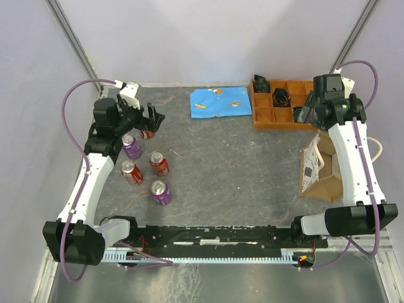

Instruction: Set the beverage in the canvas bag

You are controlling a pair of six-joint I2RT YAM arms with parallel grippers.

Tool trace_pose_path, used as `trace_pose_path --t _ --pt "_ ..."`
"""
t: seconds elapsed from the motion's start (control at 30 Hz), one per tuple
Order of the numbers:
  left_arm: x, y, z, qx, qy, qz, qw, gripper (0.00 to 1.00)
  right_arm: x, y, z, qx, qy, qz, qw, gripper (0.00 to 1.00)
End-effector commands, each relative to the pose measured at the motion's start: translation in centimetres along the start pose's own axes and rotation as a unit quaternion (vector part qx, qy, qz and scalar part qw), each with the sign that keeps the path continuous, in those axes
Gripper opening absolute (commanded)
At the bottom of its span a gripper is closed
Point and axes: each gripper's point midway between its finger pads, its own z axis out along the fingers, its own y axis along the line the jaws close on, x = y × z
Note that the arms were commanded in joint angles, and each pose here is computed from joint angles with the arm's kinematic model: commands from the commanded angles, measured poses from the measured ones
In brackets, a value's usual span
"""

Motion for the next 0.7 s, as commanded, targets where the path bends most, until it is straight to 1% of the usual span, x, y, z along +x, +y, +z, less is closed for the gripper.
trace_pose_path --t 0.0,0.13,0.27,0.37,0.57,0.67 --pt "-1.9 -0.9 0.0 0.021 -0.021 0.018 0.999 0.98 1.4 -1.6 0.4 0.019 0.01 -0.002 1.0 0.99" --pt "-1.4 -1.1 0.1 0.025 -0.015 0.018 0.999 0.98 3.6 -1.0 2.2 -0.011 0.06 -0.03 0.998 0.99" --pt "-0.8 -1.2 -0.1 0.024 -0.009 0.02 0.999 0.98 5.7 -1.0 4.8 -0.014 0.114 -0.032 0.993 0.98" --pt "-0.3 -1.4 -0.3 0.026 -0.003 0.021 0.999 0.98 7.0 -0.7 6.4 -0.015 0.145 -0.046 0.988 0.95" --pt "0.1 -1.5 -0.6 0.026 0.002 0.02 0.999 0.98 8.5 -0.9 8.9 0.002 0.177 -0.066 0.982 0.85" --pt "0.1 -1.5 -0.7 0.025 0.003 0.024 0.999 0.98 9.0 -0.8 9.7 0.007 0.184 -0.07 0.98 0.78"
